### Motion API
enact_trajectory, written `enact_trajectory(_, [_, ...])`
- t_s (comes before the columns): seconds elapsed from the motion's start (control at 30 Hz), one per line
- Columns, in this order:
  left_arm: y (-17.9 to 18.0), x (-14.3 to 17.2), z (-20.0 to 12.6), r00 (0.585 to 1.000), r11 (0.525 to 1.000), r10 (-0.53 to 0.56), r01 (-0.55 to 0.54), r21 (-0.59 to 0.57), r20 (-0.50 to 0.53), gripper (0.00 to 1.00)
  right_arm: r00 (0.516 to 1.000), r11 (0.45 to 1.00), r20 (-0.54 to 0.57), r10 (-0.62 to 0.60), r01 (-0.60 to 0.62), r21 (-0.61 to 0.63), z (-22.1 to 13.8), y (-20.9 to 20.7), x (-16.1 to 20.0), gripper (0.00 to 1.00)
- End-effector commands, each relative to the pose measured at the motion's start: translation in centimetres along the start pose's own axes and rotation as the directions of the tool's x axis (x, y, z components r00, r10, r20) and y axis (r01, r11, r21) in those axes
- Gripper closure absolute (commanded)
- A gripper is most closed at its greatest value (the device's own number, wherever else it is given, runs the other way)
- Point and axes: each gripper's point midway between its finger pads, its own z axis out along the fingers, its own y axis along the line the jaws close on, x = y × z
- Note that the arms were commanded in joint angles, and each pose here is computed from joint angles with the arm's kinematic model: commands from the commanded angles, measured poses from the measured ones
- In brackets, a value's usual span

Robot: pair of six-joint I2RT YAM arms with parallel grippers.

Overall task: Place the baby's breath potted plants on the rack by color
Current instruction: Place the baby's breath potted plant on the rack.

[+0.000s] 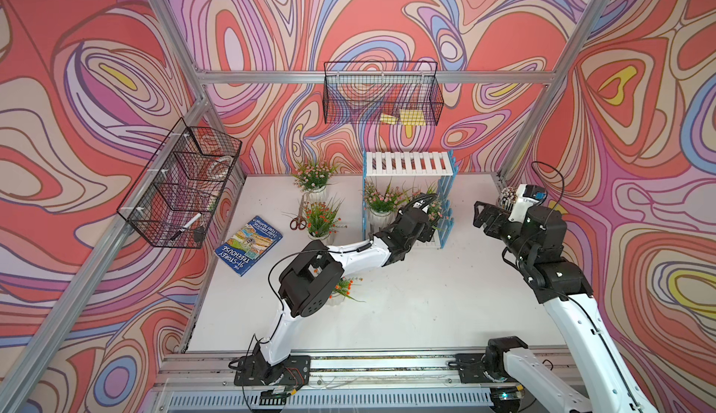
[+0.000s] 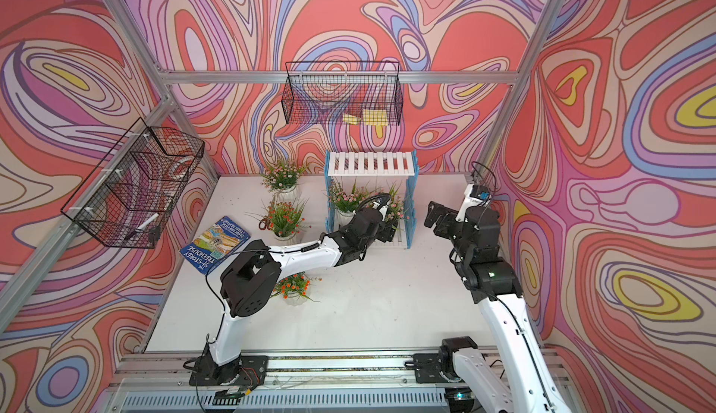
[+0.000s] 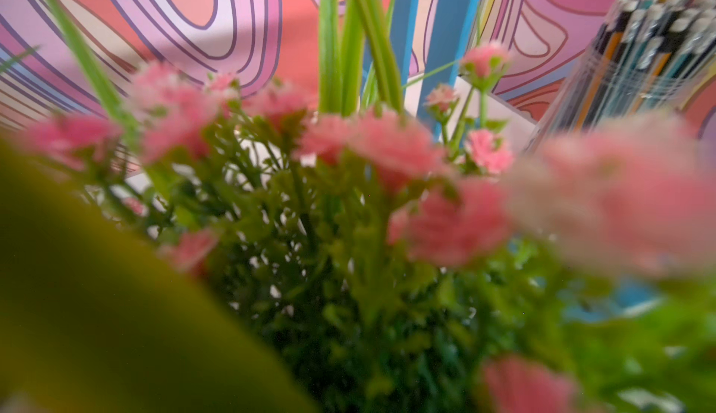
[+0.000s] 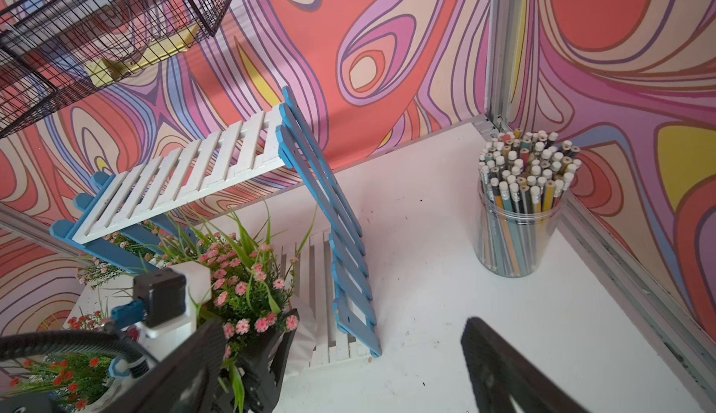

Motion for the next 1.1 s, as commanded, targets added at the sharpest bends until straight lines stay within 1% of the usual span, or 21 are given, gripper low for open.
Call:
enact_trajectory(0.0, [0.6,-4.2,0.6,0.991,0.999,-0.04,0.042,-0.017,0.124,0.18,1.0,1.0,0.007,-0.005,0.005,-0.003,0.4,-0.1,0.2,0.02])
enact_trajectory(0.33, [0.4,-4.9,3.4,0.984,0.999,-0.026,0.03,-0.017,0.175,0.18,1.0,1.0,-0.013,-0.013,0.013,-0.002,1.1,-0.5,1.7,0.02])
enact_trajectory(0.67, [1.5,-4.9,7.2,0.973,0.997,-0.057,0.065,-0.029,0.222,0.18,1.0,1.0,-0.006,-0.017,0.016,-0.021,1.7,-0.5,2.6,0.02])
enact_trajectory(0.83, [2.2,-4.5,8.8,0.971,0.995,-0.092,0.1,-0.026,0.221,0.16,1.0,1.0,-0.01,-0.022,0.022,-0.021,1.7,-0.6,2.8,0.02])
enact_trajectory(0.97, [2.5,-3.6,9.8,0.977,0.993,-0.109,0.115,-0.024,0.184,0.15,1.0,0.999,-0.017,-0.023,0.022,-0.025,2.0,-0.6,3.2,0.02])
enact_trajectory(1.07, [2.4,-2.9,10.2,0.982,0.992,-0.12,0.123,-0.012,0.149,0.12,0.999,0.999,-0.025,-0.021,0.021,-0.025,2.2,-0.7,3.5,0.02])
